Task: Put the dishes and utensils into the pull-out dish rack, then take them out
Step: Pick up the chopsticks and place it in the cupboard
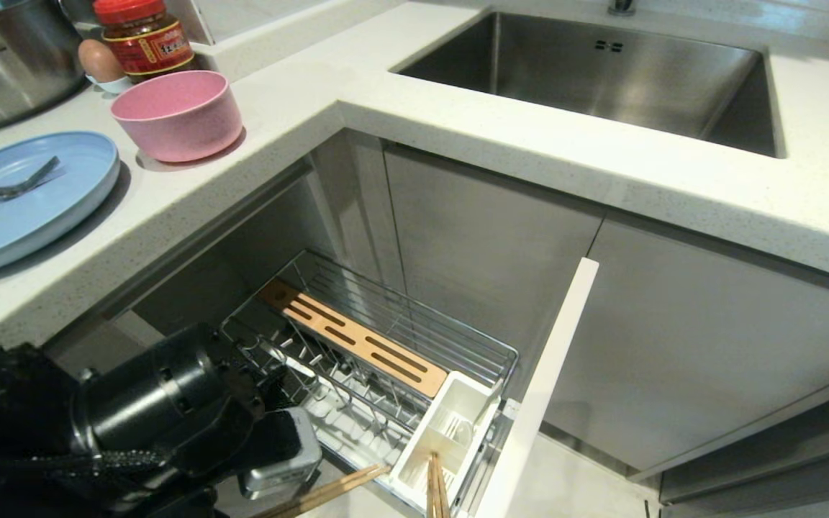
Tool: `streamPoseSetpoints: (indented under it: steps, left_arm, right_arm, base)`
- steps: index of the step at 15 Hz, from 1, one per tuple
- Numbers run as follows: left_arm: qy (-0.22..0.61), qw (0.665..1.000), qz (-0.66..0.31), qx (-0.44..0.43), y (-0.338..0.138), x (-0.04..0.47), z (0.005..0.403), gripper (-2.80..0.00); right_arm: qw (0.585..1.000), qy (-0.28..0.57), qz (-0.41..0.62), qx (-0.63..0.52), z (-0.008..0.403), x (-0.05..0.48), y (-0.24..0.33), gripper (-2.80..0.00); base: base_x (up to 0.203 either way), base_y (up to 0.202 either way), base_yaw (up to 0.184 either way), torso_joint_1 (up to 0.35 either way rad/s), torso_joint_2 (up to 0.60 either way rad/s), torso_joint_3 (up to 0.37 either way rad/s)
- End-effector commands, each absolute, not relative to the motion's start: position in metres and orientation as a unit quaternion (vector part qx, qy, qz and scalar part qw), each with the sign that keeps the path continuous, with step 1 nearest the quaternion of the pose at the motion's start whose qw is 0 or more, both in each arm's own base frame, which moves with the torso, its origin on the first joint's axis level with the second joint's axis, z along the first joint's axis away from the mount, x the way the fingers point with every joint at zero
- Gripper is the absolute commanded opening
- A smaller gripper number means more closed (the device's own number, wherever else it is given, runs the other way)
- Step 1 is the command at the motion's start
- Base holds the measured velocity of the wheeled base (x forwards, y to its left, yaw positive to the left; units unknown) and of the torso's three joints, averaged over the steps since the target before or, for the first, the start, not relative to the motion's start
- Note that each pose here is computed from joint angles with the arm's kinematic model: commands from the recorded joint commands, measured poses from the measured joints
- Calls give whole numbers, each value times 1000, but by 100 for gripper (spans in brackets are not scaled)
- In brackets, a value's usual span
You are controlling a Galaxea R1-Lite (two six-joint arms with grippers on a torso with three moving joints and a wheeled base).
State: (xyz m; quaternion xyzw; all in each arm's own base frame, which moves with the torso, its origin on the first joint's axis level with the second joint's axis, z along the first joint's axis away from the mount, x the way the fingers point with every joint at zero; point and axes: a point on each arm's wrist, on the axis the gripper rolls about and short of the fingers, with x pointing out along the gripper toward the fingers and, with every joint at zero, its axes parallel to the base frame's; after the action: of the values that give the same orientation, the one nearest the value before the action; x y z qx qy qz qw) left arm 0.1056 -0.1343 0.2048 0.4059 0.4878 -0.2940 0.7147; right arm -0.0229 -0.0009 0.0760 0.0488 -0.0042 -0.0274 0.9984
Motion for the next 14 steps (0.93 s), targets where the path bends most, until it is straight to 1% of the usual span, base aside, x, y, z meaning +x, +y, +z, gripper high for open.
streamPoseSetpoints:
  steps: [1,7,9,13,14]
  left_arm:
    - [503,699,-291,418,-142,110,196,-280]
    - [516,685,-289,426,-163,123,179,-280]
    - [510,698,-286,413,-170,128,176,-280]
    - [513,701,-281,409,-181,136,172,-280]
    - [507,705,-282,407,-185,139,176,-280]
  right_arm:
    - [998,-7,-27,49,76,-23,-1,-280]
    - [998,-7,-27,49,76,-23,-1,-280]
    - [998,-7,-27,49,76,-23,-1,-280]
    - [998,-7,-27,49,76,-23,-1,-280]
    - [998,-7,-27,49,76,-23,-1,-280]
  base:
    - [0,0,0,0,0,0]
    - [0,0,0,0,0,0]
    - [0,0,0,0,0,0]
    - [0,0,0,0,0,0]
    - [0,0,0,0,0,0]
